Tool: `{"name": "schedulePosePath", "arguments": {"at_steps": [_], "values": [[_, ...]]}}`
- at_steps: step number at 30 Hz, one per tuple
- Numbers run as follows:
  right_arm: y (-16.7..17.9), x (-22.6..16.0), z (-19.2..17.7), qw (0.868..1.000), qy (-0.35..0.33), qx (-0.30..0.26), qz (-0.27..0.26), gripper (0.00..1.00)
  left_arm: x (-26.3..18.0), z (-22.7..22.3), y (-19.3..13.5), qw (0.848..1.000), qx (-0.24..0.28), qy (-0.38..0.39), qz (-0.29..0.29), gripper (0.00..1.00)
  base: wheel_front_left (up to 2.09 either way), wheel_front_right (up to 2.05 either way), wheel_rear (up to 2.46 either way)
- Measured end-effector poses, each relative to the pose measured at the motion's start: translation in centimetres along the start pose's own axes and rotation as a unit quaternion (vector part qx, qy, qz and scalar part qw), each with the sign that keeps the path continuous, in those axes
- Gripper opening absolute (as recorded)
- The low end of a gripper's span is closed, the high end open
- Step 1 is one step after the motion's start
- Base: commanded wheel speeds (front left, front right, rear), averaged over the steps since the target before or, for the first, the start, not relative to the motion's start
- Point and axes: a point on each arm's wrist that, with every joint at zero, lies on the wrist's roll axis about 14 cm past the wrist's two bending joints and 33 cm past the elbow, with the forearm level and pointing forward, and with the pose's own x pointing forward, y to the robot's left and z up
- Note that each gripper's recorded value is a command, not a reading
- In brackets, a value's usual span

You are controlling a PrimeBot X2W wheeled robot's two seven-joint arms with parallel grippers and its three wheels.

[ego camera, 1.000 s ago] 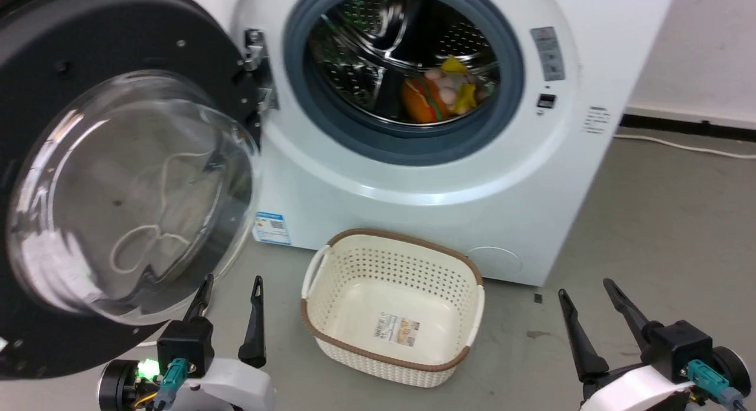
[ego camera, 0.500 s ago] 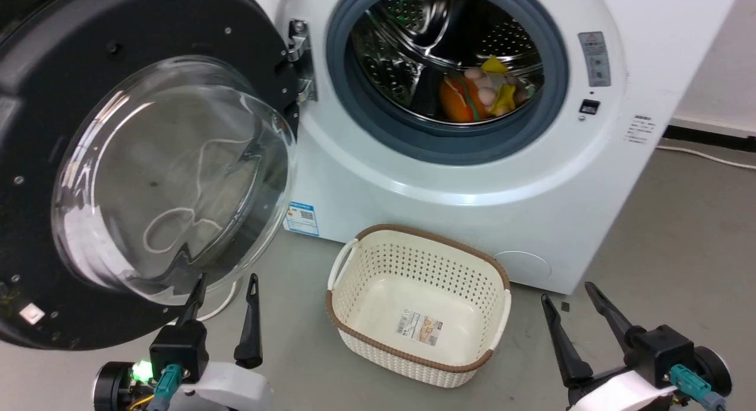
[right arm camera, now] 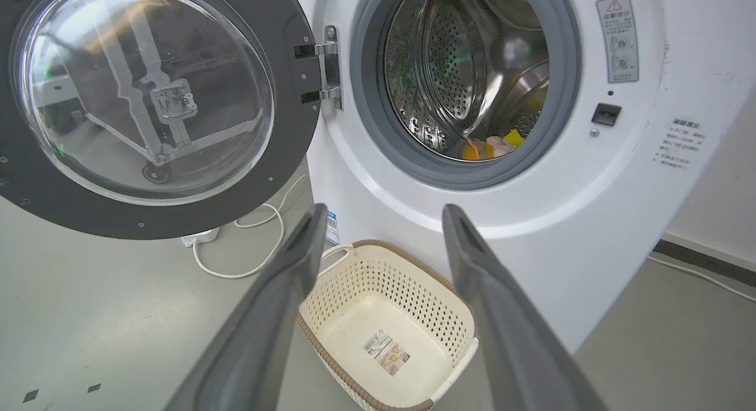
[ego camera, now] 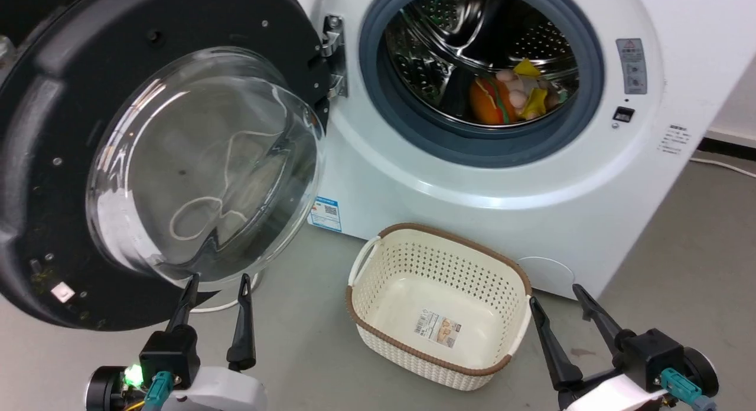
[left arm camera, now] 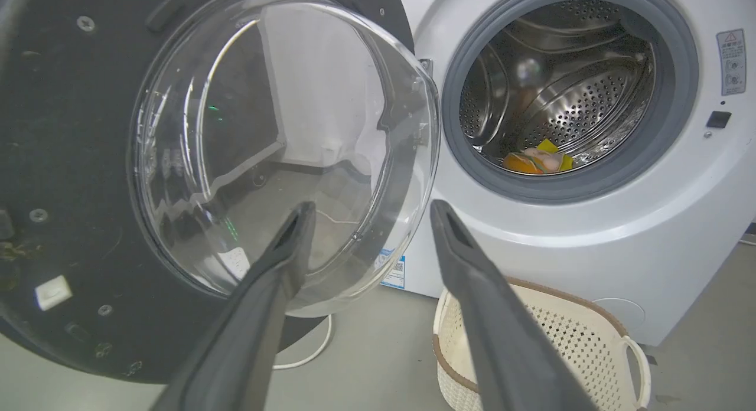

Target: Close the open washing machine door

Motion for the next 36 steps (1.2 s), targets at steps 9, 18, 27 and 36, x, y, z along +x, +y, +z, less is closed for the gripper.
{"name": "schedulePosePath", "arguments": {"at_steps": [9, 18, 27, 36], "values": [[1.5, 0.7, 0.0, 1.0, -0.007, 0.009, 0.025, 1.0, -0.7, 0.4, 1.3, 1.0, 0.002, -0.011, 0.02, 1.0, 0.0, 0.0, 0.0], [2.8, 1.4, -0.1, 0.999, -0.012, 0.016, 0.045, 1.0, -1.4, 0.4, 2.1, 1.0, -0.001, -0.014, 0.028, 0.0, 0.0, 0.0, 0.0], [3.1, 2.3, -1.7, 0.998, 0.0, 0.028, 0.055, 1.0, -0.5, 4.3, 6.2, 0.994, -0.018, -0.078, 0.074, 0.0, 0.0, 0.0, 0.0], [2.4, 3.6, -3.5, 0.998, 0.01, 0.035, 0.05, 1.0, 3.7, 10.6, 13.2, 0.979, -0.01, -0.167, 0.118, 0.0, 0.0, 0.0, 0.0]]}}
